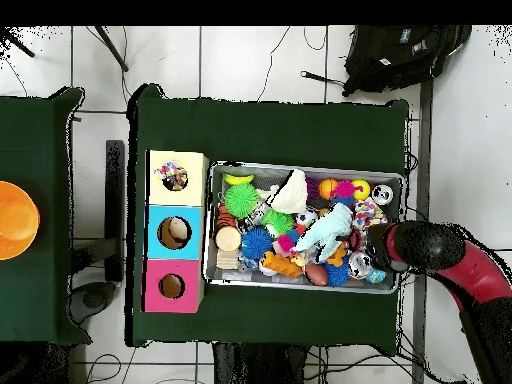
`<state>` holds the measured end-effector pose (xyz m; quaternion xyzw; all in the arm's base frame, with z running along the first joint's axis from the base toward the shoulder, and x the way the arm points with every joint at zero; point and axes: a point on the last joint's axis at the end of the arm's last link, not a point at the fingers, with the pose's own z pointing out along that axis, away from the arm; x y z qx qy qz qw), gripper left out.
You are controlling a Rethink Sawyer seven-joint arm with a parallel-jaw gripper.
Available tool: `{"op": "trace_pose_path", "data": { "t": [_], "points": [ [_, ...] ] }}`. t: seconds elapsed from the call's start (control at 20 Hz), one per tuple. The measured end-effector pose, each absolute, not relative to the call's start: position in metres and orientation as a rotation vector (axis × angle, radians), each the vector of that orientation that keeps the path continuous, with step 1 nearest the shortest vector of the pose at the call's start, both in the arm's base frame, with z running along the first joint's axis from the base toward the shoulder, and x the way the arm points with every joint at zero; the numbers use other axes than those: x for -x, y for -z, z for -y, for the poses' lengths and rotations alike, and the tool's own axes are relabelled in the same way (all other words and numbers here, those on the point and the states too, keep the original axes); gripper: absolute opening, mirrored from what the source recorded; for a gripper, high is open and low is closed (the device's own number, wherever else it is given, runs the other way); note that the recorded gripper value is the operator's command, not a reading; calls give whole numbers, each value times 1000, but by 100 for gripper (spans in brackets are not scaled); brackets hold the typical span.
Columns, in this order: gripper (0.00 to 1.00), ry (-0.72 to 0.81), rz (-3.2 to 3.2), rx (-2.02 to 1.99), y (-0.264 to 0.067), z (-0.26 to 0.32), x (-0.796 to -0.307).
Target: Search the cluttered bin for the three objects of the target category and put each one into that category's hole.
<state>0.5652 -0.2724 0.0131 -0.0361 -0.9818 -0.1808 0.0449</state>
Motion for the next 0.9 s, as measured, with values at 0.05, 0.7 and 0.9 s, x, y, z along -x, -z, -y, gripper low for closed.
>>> {"op": "trace_pose_path", "data": {
  "t": [0.05,0.7,0.9],
  "points": [
    [100,559,2998,115,-9,273,-566],
    [100,588,3011,161,11,285,-576],
    [100,585,3015,160,5,291,-582]
  ]
}}
